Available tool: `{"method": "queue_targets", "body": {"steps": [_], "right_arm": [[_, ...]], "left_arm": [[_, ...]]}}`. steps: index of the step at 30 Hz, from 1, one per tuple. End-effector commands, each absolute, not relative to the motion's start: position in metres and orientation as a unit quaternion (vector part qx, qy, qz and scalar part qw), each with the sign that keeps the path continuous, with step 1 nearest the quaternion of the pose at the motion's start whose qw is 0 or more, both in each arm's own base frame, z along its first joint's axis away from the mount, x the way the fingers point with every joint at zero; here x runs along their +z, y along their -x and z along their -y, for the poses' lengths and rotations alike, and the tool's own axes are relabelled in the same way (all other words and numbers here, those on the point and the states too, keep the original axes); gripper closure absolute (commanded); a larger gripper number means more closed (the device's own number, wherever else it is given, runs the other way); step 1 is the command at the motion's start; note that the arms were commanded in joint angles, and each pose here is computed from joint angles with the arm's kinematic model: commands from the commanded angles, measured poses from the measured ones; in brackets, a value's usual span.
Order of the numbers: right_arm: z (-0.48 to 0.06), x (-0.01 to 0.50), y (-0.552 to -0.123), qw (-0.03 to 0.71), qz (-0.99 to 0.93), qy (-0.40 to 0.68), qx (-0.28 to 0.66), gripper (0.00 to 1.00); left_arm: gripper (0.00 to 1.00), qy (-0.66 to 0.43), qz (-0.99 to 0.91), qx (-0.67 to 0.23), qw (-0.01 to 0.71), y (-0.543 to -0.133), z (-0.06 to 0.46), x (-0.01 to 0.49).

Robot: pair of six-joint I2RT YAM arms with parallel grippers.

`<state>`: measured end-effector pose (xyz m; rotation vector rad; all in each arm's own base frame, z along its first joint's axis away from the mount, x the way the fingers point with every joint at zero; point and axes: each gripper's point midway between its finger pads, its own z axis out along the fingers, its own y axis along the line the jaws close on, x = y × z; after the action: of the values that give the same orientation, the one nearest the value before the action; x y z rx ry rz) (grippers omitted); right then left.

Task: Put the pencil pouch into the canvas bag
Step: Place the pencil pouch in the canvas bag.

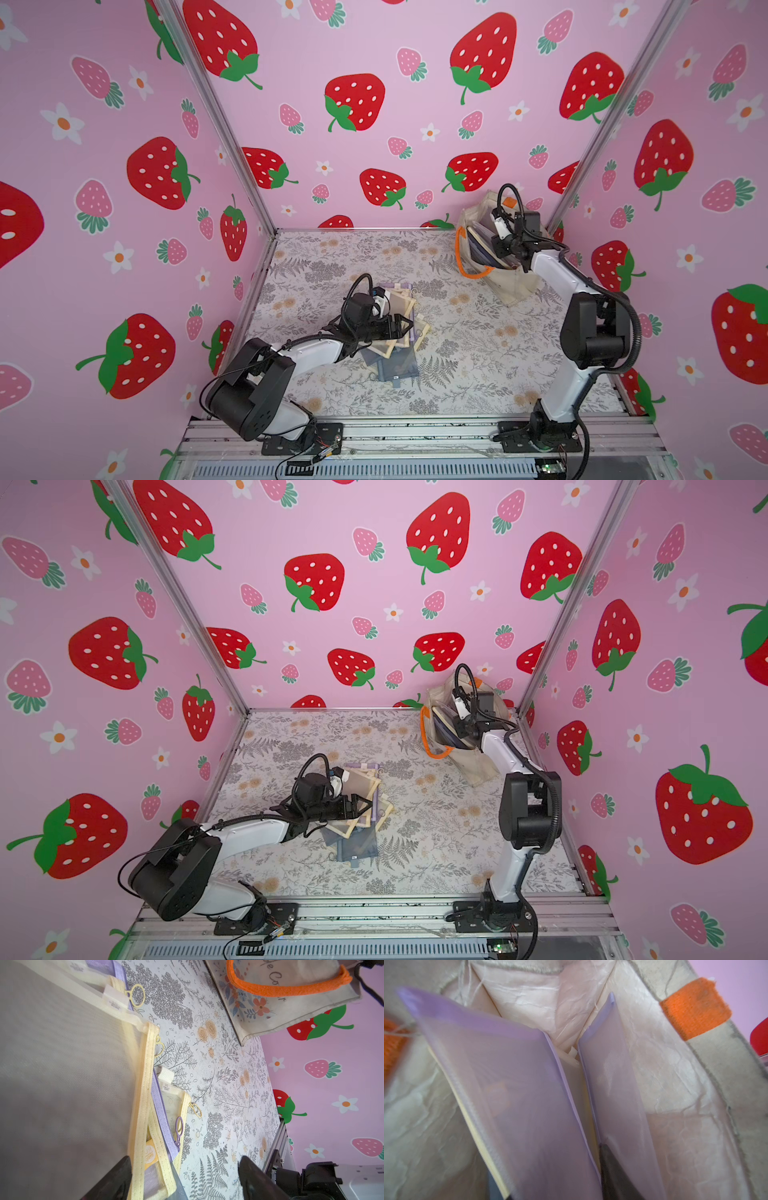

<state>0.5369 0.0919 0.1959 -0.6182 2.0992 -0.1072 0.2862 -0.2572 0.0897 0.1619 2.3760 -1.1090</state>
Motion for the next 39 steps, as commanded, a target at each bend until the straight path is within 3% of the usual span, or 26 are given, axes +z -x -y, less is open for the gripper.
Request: {"method": "queue_targets", "body": {"steps": [1, 3, 6, 19, 24, 32, 39], "right_arm": [[-0.101, 0.218, -0.529, 0.474, -0.845, 0.247, -0.020, 0.75], [-0.103, 0.215, -0.530, 0.471, -0.845, 0.251, -0.021, 0.90], [-0.103, 0.205, -0.531, 0.462, -0.850, 0.254, -0.021, 1.00], [-0.102, 0.170, -0.537, 0.408, -0.878, 0.250, -0.018, 1.00], [-0.102, 0.194, -0.532, 0.431, -0.871, 0.236, -0.012, 0.74], [-0.111, 0.248, -0.497, 0.473, -0.855, 0.214, 0.008, 0.41], [-0.160, 0.262, -0.418, 0.453, -0.859, 0.225, 0.083, 0.29]], "left_arm": [[0.17, -0.064, -0.868, -0.415, 0.265, -0.288, 0.260, 0.100], [0.17, -0.063, -0.869, -0.414, 0.263, -0.289, 0.261, 0.100], [0.17, -0.063, -0.869, -0.415, 0.261, -0.290, 0.262, 0.099], [0.18, -0.058, -0.872, -0.405, 0.267, -0.288, 0.256, 0.109], [0.17, -0.053, -0.877, -0.392, 0.273, -0.283, 0.247, 0.115], [0.18, -0.042, -0.903, -0.315, 0.288, -0.281, 0.215, 0.118], [0.18, -0.007, -0.917, -0.280, 0.284, -0.300, 0.183, 0.111]]}}
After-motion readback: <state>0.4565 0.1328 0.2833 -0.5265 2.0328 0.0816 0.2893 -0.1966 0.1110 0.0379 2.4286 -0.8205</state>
